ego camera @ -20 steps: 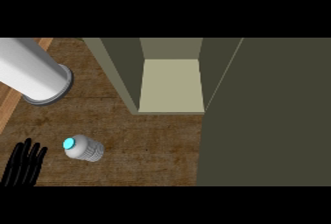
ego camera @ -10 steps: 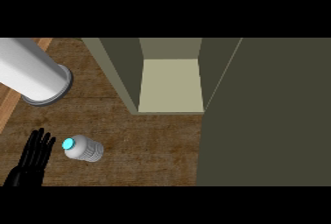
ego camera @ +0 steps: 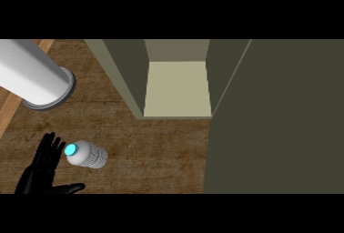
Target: Pick up the bottled water, place it into the cabinet and close the cabinet
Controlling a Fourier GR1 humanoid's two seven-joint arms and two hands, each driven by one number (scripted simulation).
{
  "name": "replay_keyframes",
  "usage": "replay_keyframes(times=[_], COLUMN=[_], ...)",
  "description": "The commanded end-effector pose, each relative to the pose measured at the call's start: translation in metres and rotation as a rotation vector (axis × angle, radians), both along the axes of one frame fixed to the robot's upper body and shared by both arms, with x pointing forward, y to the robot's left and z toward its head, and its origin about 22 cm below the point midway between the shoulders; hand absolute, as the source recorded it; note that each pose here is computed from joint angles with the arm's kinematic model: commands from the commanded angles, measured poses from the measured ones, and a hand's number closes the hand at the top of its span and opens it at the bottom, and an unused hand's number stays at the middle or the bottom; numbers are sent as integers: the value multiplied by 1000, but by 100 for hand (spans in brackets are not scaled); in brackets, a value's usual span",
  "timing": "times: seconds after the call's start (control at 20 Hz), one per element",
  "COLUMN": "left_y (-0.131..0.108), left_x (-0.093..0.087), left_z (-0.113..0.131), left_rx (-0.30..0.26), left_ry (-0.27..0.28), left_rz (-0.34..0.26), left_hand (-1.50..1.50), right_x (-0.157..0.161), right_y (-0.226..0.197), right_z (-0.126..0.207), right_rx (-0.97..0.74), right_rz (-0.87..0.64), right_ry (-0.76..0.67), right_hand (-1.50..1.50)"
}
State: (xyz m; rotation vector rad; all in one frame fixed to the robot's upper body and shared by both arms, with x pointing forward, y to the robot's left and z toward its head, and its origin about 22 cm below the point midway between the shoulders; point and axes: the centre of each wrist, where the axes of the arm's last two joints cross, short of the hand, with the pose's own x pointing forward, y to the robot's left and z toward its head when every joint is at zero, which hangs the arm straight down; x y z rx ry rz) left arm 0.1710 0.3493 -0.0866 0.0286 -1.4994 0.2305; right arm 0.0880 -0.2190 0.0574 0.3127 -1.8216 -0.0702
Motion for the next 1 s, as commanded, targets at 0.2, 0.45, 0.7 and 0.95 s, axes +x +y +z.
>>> replay_keyframes(times=[0.2,0.45,0.7,0.95], left_y=[1,-3,7,-3], left_x=[18,19,18,39], left_z=[-37,-56,-65,-68], left_rx=[-87,-84,-106,-149], left_ry=[31,24,19,16], left_rz=[-22,-12,-35,-39], left_hand=[-150,-150,-150,-150], right_x=[-9,8,6,-3], right_y=[4,-7,3,9], right_z=[12,-2,2,2], right_rx=[19,-25,-5,-5], right_rz=[12,1,12,8], right_ry=[16,-8,-11,4], right_hand=[-150,-150,-150,-150])
